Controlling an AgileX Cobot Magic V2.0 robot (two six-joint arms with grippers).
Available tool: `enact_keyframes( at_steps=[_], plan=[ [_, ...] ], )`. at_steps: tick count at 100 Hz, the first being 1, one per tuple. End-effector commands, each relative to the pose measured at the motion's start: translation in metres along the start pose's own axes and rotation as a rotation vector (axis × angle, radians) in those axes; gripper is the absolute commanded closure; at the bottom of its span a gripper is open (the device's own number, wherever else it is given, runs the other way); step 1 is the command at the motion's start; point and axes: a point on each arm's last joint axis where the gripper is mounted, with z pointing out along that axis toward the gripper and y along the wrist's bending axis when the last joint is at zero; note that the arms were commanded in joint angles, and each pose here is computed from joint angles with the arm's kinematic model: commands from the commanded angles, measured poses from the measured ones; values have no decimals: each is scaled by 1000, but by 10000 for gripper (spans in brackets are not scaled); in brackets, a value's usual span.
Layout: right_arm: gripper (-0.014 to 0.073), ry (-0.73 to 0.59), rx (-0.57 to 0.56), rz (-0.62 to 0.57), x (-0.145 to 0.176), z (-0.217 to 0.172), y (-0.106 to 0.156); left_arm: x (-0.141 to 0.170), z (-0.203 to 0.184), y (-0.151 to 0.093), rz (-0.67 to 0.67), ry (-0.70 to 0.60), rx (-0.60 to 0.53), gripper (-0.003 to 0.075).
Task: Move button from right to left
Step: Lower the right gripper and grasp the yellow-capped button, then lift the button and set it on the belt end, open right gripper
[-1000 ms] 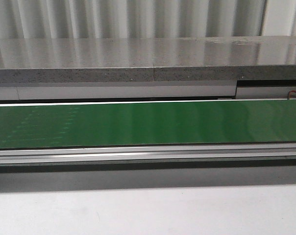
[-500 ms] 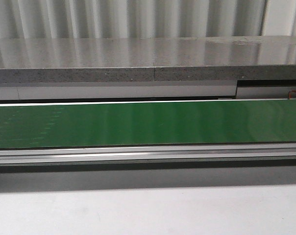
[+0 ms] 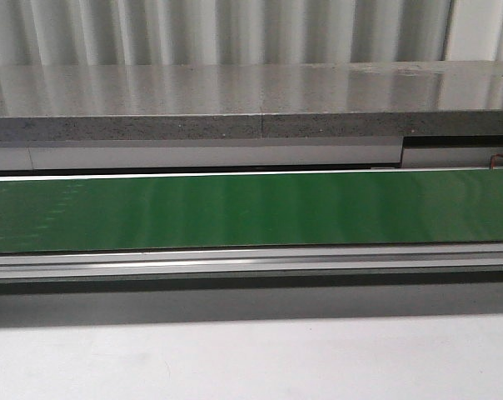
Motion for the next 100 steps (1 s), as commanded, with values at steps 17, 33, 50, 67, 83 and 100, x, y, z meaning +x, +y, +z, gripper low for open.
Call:
enact_keyframes(
  at_steps=[17,33,50,67,83,100],
  plan=[
    [46,2,71,86,-8,12,-41,5,-1,-1,-14,-68,5,741],
    [46,30,84,111,-9,30,-53,5,-1,-1,-14,-68,5,741],
    [46,56,87,105,-16,48,-57,5,-1,-1,-14,-68,5,741],
    [46,112,75,94,-24,68,-58,5,-1,-1,-14,-68,5,741],
    [46,159,70,92,-25,90,-61,5,-1,-1,-14,-68,5,741],
    [46,206,63,88,-22,113,-63,5,-1,-1,-14,-68,5,741]
  ],
)
